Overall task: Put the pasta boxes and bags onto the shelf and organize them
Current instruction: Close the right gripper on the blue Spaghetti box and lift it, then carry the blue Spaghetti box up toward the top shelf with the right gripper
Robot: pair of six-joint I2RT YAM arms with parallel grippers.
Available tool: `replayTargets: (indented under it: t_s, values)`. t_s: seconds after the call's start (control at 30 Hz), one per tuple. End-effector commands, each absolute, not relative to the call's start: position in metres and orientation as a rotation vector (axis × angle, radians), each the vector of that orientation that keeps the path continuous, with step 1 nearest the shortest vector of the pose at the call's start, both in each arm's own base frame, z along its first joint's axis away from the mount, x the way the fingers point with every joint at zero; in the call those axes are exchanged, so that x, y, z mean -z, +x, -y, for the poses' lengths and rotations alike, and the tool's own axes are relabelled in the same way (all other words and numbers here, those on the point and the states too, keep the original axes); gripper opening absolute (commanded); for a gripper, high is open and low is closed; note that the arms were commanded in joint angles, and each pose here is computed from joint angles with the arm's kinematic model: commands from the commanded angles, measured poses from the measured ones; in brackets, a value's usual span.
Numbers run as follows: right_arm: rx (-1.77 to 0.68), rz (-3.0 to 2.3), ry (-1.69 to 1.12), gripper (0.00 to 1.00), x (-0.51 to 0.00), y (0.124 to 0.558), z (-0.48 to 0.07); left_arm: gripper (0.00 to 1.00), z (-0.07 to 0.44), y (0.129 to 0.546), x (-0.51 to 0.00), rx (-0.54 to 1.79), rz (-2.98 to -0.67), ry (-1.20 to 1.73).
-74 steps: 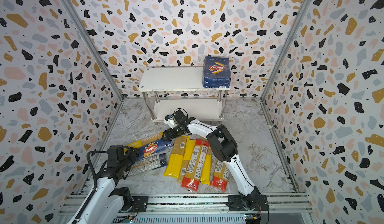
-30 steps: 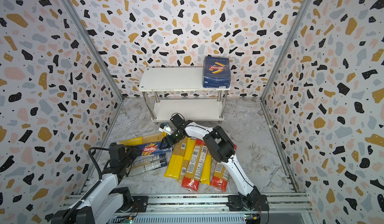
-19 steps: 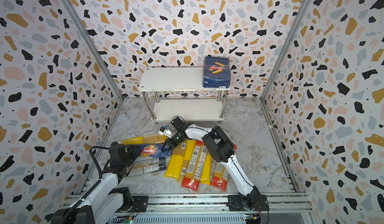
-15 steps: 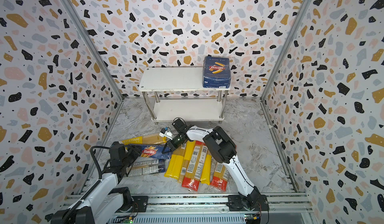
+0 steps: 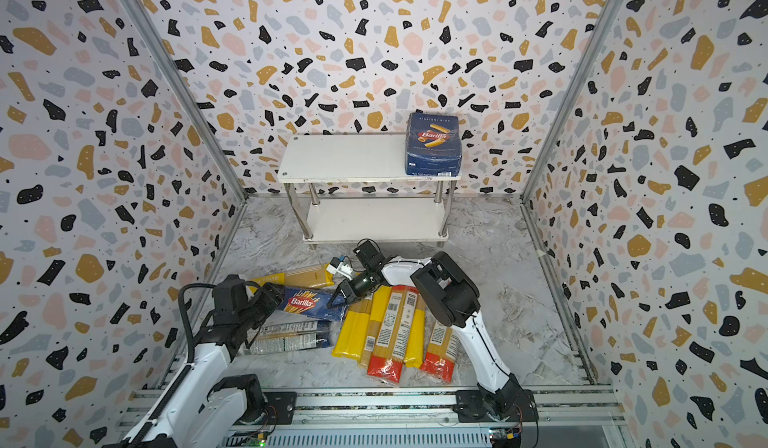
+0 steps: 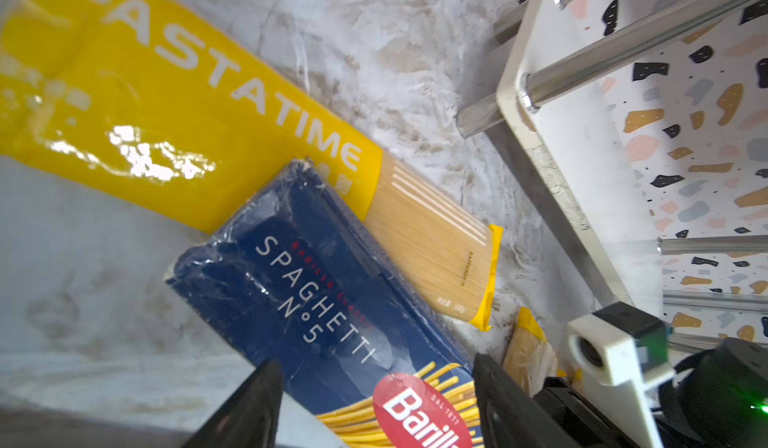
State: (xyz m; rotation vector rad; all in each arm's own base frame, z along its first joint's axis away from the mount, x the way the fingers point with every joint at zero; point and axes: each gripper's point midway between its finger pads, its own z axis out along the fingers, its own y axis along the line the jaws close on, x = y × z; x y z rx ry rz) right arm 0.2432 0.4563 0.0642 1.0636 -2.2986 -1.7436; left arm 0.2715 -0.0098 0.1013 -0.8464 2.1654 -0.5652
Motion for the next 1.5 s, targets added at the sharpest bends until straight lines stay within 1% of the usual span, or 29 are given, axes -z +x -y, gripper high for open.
replayTargets:
  t_s: [0.0,0.33,0.97,1.0,1.07,1.27,1.47]
  values:
    - [1.846,2.211,1.033,0.10,-0.107,0.240,-0.448,0.76,0.007,0.270,-0.117,0.529,-2.165,-0.814]
    - [1.931,2.230,1.028,0.09,-0.146,0.231,-0.429,0.79,-0.001,0.258,-0.142,0.478,-2.116,-0.830]
    - [2.133,2.256,1.000,0.06,-0.223,0.201,-0.394,0.80,-0.001,0.240,-0.155,0.471,-2.099,-0.816]
    - [2.142,2.264,1.007,0.06,-0.230,0.200,-0.391,0.83,-0.001,0.240,-0.156,0.470,-2.098,-0.812]
    - [2.151,2.287,1.020,0.06,-0.240,0.196,-0.386,1.00,-0.001,0.239,-0.156,0.461,-2.100,-0.797]
    - [2.162,2.385,1.041,0.06,-0.268,0.192,-0.369,0.99,-0.002,0.234,-0.160,0.440,-2.100,-0.771]
    - [2.182,2.468,1.001,0.06,-0.284,0.195,-0.349,0.99,0.006,0.233,-0.172,0.492,-2.080,-0.723]
